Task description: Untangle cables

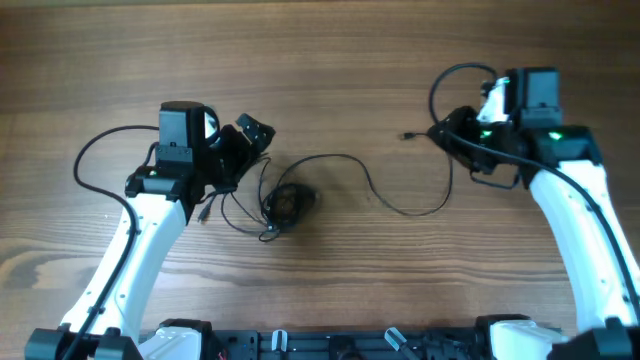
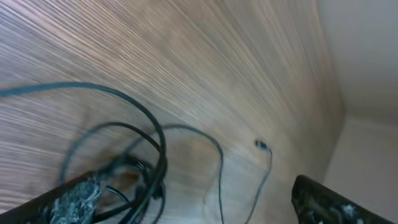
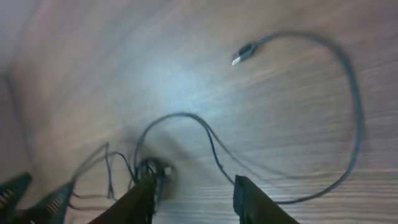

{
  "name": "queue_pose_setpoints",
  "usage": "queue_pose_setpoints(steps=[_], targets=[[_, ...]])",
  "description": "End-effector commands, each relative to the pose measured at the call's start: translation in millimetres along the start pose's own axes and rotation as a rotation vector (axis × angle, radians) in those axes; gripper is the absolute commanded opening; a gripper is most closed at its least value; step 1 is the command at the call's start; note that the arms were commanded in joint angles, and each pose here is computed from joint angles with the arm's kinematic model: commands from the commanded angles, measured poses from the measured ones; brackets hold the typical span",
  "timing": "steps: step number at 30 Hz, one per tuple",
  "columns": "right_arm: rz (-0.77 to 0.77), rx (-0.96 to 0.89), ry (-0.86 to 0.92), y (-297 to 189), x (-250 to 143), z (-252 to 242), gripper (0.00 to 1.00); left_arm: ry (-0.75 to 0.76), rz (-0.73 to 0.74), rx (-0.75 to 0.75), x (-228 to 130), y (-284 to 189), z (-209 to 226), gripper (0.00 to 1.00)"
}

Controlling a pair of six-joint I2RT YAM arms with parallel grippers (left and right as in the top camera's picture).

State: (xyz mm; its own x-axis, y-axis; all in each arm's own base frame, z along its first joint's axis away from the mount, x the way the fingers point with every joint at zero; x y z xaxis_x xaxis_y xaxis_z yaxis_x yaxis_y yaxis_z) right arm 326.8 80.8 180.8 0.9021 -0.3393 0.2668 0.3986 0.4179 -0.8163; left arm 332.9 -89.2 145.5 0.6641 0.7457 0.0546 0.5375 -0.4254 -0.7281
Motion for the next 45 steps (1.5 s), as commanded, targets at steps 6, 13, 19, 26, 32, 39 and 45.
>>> queue_pose_setpoints(steps=[6,13,19,26,32,39,45], targets=[[0.435,0.131,-0.204,76,-105,66,0.44,-0.400,-0.186,0.131,47,-27,49,1.00],[0.592,0.140,-0.180,141,-178,113,0.33,-0.578,-0.215,0.253,45,-37,82,1.00],[0.612,0.184,-0.128,165,-204,139,0.32,-0.507,-0.162,0.329,31,-40,94,1.00],[0.630,0.087,-0.039,192,-223,128,0.18,-0.418,-0.069,0.408,1,-36,97,1.00],[0.586,0.048,-0.093,205,-219,116,0.04,-0.295,0.001,0.413,-29,-23,81,0.80],[0.578,0.057,-0.136,205,-214,113,0.04,-0.341,0.076,0.489,-56,-16,87,0.60],[0.580,0.054,-0.134,205,-214,112,0.04,-0.386,0.162,0.553,-65,5,100,0.71]])
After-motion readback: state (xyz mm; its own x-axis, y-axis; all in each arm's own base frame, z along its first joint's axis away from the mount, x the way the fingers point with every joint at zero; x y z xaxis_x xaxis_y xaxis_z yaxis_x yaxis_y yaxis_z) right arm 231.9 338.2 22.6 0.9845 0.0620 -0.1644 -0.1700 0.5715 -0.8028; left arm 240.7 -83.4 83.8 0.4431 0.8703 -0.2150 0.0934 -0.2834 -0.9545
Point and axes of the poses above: each gripper's point midway between its finger pads, its own y axis out along the fingers, its own z axis along the line the jaws close on, x = y × z, the point moved 2 cm from there along -y, back along the fingers, and after that the axes turned 9 degrees about -y, right-handed, at the moved point
